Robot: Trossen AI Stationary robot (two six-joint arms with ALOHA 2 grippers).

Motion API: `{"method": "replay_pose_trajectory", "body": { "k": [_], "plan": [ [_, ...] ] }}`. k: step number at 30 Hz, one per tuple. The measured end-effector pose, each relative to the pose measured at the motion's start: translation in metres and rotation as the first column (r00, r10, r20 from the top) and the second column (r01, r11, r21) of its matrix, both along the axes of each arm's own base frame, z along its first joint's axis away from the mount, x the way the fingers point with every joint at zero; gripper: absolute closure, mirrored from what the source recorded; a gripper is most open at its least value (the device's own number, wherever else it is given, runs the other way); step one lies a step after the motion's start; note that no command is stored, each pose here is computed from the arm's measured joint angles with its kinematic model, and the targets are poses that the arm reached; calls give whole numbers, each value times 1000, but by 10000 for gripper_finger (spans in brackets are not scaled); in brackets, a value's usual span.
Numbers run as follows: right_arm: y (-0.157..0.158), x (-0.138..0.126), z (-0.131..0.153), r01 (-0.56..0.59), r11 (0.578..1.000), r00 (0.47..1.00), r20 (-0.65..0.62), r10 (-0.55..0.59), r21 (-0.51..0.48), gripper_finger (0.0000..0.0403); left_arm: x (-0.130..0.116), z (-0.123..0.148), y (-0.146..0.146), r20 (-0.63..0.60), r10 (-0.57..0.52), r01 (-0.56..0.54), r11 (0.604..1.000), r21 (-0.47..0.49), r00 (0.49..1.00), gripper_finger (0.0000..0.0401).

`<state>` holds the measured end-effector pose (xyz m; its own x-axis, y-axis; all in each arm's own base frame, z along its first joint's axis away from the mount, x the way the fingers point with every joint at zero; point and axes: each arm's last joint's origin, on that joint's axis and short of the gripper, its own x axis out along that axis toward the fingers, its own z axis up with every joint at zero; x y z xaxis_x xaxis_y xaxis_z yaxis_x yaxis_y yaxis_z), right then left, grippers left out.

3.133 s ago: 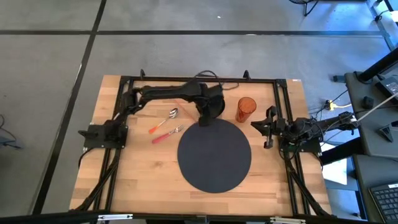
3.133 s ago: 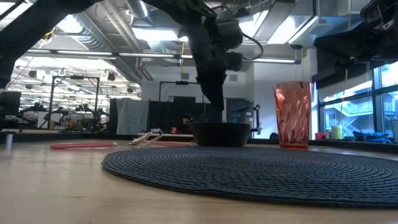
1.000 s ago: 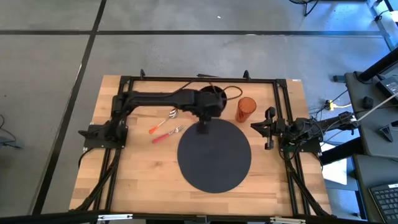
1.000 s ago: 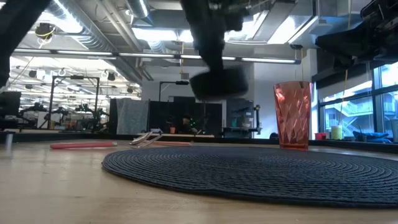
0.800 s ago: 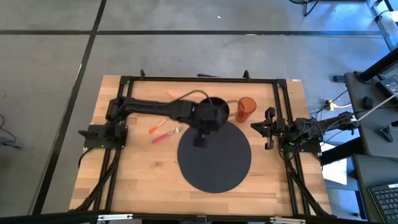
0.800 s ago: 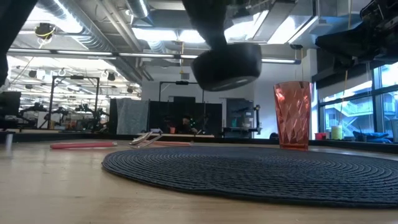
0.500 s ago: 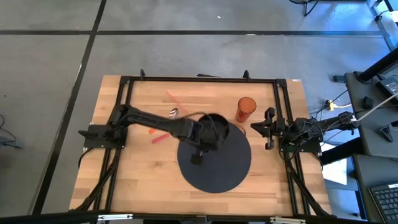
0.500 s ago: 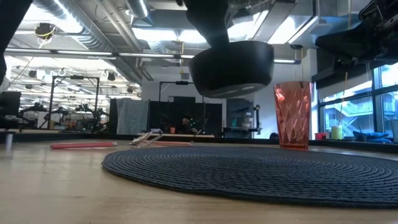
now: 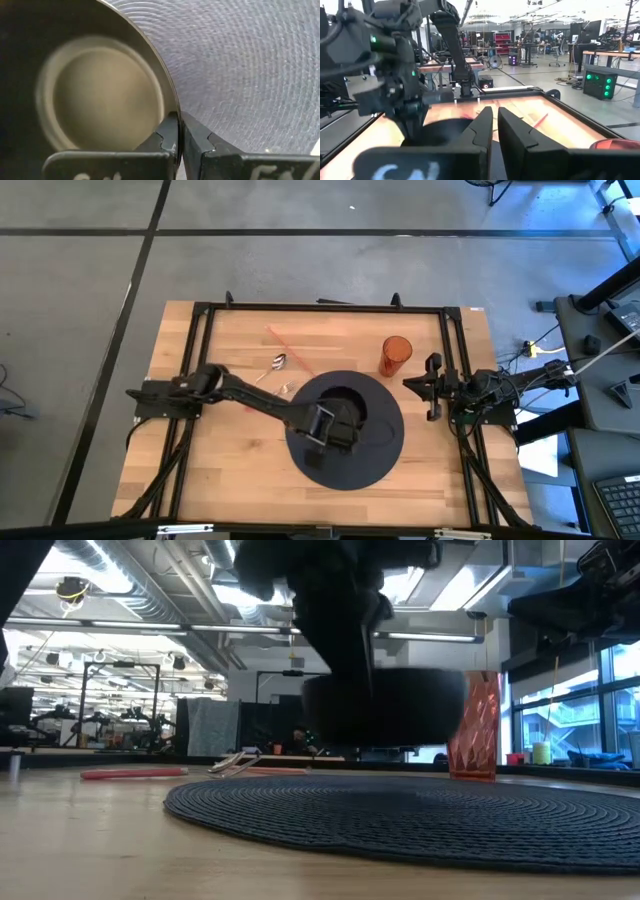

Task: Pick & Place Utensil
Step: Put the black bowl on the black mat

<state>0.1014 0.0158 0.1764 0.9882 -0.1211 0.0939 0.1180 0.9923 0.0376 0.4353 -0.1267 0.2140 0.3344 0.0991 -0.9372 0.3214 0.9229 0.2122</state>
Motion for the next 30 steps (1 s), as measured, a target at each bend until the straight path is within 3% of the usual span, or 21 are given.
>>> {"method": "replay_pose_trajectory", "body": {
  "k": [15, 30],
  "plan": [
    [0, 0, 1, -12, 1000, 1000, 8, 12, 1, 373, 8, -13, -12, 11, 29, -27, 994, -110, 1000, 398],
    [0, 0, 1, -19, 1000, 1000, 12, 18, 22, 373, 13, -28, -15, -1, -7, 7, 993, -116, 1000, 398]
  ]
}}
